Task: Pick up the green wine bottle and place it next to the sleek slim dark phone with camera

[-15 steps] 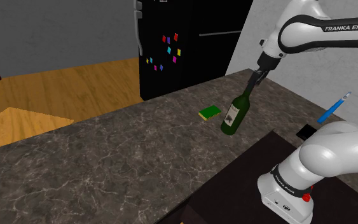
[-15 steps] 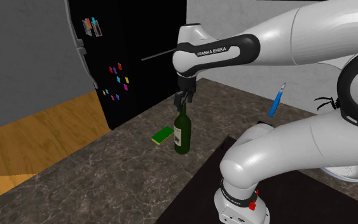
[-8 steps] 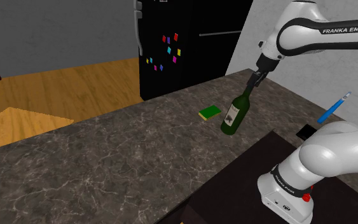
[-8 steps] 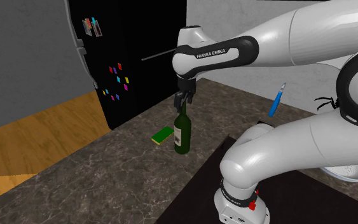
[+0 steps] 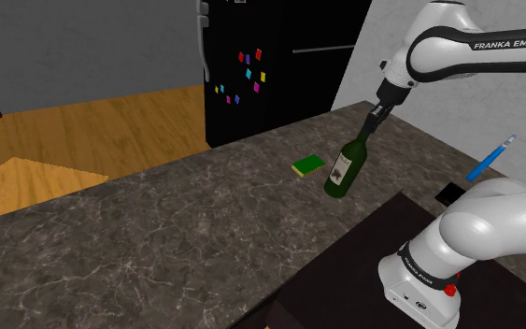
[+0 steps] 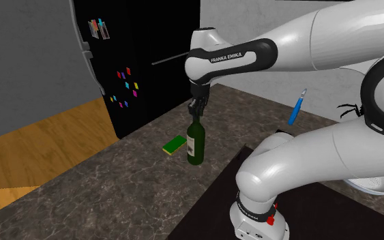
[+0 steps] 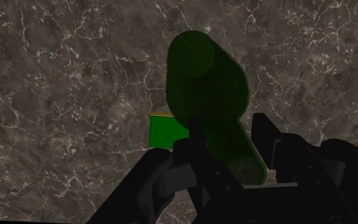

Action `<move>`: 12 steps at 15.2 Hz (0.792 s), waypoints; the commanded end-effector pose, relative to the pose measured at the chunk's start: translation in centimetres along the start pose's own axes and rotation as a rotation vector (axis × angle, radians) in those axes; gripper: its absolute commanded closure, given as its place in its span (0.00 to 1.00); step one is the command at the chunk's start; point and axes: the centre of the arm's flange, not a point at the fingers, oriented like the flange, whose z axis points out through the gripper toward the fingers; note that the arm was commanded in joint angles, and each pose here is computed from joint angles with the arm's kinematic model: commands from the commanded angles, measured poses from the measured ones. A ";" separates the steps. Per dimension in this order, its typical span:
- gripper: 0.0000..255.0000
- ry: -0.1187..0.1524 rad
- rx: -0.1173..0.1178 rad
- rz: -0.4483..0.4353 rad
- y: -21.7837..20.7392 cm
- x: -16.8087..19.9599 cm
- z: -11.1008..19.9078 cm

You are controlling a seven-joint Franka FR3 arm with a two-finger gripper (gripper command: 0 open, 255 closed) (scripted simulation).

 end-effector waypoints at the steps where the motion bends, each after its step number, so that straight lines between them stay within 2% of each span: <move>1: 1.00 0.000 0.000 0.000 0.0 0.0 0.0; 3: 1.00 0.000 0.000 0.000 0.0 0.0 0.0; 12: 1.00 0.000 0.000 0.000 0.0 0.2 -4.7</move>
